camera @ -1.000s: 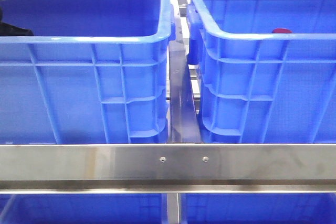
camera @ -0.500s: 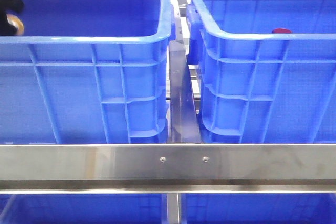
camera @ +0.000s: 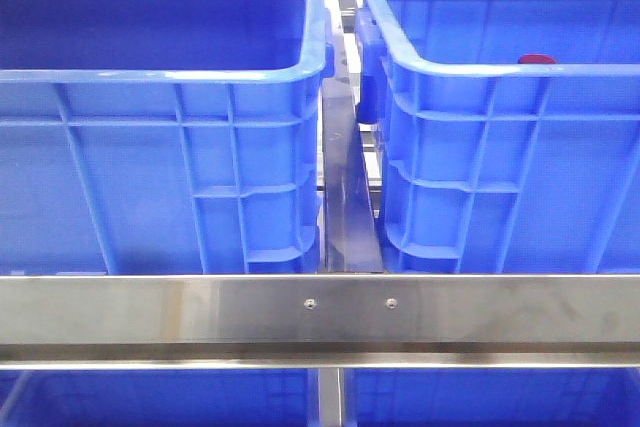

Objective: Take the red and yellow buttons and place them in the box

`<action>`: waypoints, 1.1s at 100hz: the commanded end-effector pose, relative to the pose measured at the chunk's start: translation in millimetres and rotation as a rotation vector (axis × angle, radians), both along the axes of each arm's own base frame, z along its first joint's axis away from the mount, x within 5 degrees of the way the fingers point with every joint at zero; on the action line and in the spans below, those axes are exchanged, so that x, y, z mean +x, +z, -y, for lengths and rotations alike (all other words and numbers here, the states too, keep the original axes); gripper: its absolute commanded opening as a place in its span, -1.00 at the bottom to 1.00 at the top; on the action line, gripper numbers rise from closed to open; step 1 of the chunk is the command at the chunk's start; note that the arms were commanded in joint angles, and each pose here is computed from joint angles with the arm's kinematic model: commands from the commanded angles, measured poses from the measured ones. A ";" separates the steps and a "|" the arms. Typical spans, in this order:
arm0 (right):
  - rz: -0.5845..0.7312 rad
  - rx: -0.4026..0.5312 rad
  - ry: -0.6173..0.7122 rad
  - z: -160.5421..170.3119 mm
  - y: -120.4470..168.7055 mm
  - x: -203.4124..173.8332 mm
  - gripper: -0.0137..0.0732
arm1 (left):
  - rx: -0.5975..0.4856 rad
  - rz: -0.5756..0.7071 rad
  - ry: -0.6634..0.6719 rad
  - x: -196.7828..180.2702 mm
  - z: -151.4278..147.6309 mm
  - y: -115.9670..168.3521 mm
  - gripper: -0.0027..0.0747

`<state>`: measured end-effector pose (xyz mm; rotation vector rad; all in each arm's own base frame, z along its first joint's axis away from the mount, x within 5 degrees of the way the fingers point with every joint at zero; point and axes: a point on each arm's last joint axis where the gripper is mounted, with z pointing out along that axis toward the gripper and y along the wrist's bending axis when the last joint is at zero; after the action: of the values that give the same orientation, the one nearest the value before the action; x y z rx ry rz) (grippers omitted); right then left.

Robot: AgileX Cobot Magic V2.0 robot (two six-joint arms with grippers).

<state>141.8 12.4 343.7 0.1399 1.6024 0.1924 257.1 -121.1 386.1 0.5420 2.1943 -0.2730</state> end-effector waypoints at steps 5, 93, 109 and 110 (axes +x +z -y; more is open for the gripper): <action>0.044 -0.020 0.045 -3.8 11.5 -1.8 -0.84 | -0.076 0.120 -0.149 -36.7 27.8 32.9 -0.98; 0.047 0.289 0.597 -53.6 17.0 2.8 0.61 | -0.098 0.122 -0.406 -84.3 75.8 36.4 -0.98; -0.057 0.438 0.799 -72.6 12.6 19.5 0.61 | -0.098 0.122 -0.406 -84.3 75.8 36.4 -0.98; -0.059 0.442 0.806 -73.3 13.2 20.2 0.61 | -0.098 0.122 -0.406 -84.3 75.8 36.4 -0.98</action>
<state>157.1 76.5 339.5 -0.2048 1.6484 0.9417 178.9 -200.3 398.8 0.9756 2.0437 -0.4923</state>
